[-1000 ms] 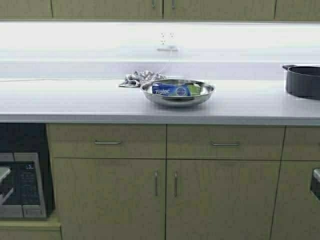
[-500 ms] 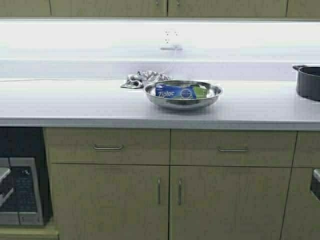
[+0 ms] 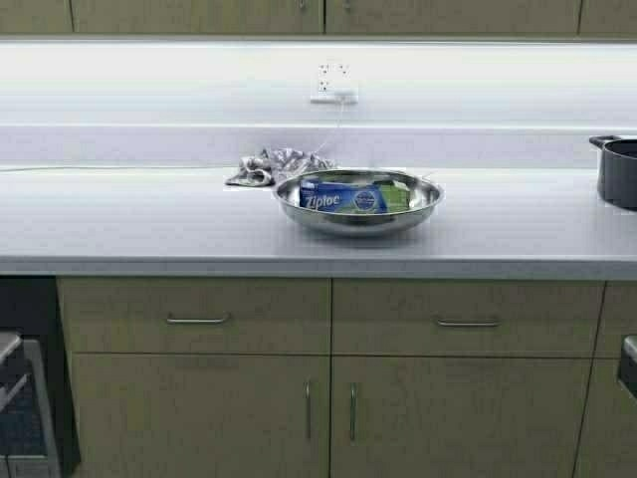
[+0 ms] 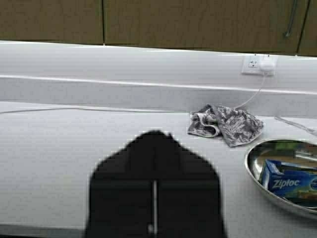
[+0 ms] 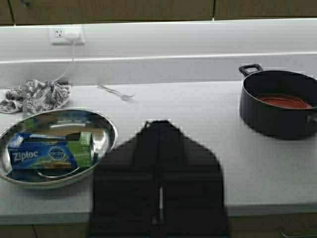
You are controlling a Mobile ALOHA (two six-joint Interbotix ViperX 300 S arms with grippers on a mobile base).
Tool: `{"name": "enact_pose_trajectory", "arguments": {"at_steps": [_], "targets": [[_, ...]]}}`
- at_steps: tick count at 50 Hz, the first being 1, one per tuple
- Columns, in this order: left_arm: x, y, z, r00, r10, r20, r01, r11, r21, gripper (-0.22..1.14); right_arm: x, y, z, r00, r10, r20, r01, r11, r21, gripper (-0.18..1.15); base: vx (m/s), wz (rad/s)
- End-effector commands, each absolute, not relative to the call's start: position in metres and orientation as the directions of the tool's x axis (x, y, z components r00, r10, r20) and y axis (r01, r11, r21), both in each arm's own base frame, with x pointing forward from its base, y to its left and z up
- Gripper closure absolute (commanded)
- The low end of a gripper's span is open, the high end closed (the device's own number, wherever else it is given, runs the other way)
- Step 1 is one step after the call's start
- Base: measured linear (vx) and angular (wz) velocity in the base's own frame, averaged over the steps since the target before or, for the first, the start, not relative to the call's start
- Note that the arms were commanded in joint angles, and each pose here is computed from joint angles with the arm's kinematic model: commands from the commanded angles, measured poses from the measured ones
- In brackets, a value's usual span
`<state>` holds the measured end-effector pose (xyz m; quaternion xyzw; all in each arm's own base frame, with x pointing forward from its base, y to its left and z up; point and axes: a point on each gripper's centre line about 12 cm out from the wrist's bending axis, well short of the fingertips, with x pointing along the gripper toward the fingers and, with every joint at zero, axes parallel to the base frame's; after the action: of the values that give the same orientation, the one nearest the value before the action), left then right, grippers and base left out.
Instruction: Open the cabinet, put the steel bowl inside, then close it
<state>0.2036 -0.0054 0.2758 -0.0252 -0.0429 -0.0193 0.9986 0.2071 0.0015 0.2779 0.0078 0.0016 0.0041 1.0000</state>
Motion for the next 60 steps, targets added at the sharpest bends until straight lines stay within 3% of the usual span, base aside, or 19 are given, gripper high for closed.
{"name": "enact_pose_trajectory", "arguments": {"at_steps": [1,26,30,35,42,44,46,51,60], "targets": [[0.204,-0.005,0.28,0.994,-0.035,0.103,0.041,0.998,-0.05,0.89,0.209,0.002,0.287,1.0,0.012,0.021,-0.012,1.0,0.016,0.91,0.23,-0.03],[0.203,-0.005,0.277,0.994,-0.036,0.1,0.041,0.998,-0.045,0.89,0.206,0.002,0.287,1.0,0.012,0.029,-0.012,1.0,0.017,0.91,0.28,0.0],[0.203,-0.007,0.277,0.994,-0.043,0.102,0.048,0.998,-0.04,0.85,0.207,0.005,0.288,0.999,0.023,0.029,-0.024,0.999,0.035,0.85,0.3,0.03],[0.201,-0.011,0.275,0.993,-0.067,0.1,0.07,0.997,-0.021,0.61,0.206,0.017,0.286,0.996,0.084,0.017,-0.084,0.994,0.065,0.57,0.29,0.03],[0.197,-0.02,0.273,0.988,-0.116,0.098,0.118,0.993,-0.015,-0.03,0.203,0.038,0.284,0.983,0.184,0.011,-0.184,0.981,0.066,-0.05,0.24,0.02],[0.196,-0.023,0.273,0.986,-0.131,0.102,0.133,0.991,-0.013,-0.17,0.203,0.044,0.285,0.977,0.211,0.014,-0.211,0.975,0.065,-0.13,0.2,0.0],[0.195,-0.026,0.274,0.984,-0.145,0.105,0.147,0.989,-0.01,-0.18,0.203,0.05,0.286,0.97,0.242,0.018,-0.243,0.968,0.063,-0.11,0.19,0.0],[0.194,-0.031,0.277,0.979,-0.172,0.105,0.174,0.985,-0.01,-0.07,0.204,0.064,0.292,0.953,0.3,0.04,-0.302,0.951,0.06,-0.05,0.17,-0.02],[0.193,-0.045,0.279,0.965,-0.243,0.098,0.245,0.97,-0.01,-0.1,0.216,0.088,0.298,0.923,0.378,0.069,-0.382,0.922,0.057,-0.07,0.13,-0.05]]}}
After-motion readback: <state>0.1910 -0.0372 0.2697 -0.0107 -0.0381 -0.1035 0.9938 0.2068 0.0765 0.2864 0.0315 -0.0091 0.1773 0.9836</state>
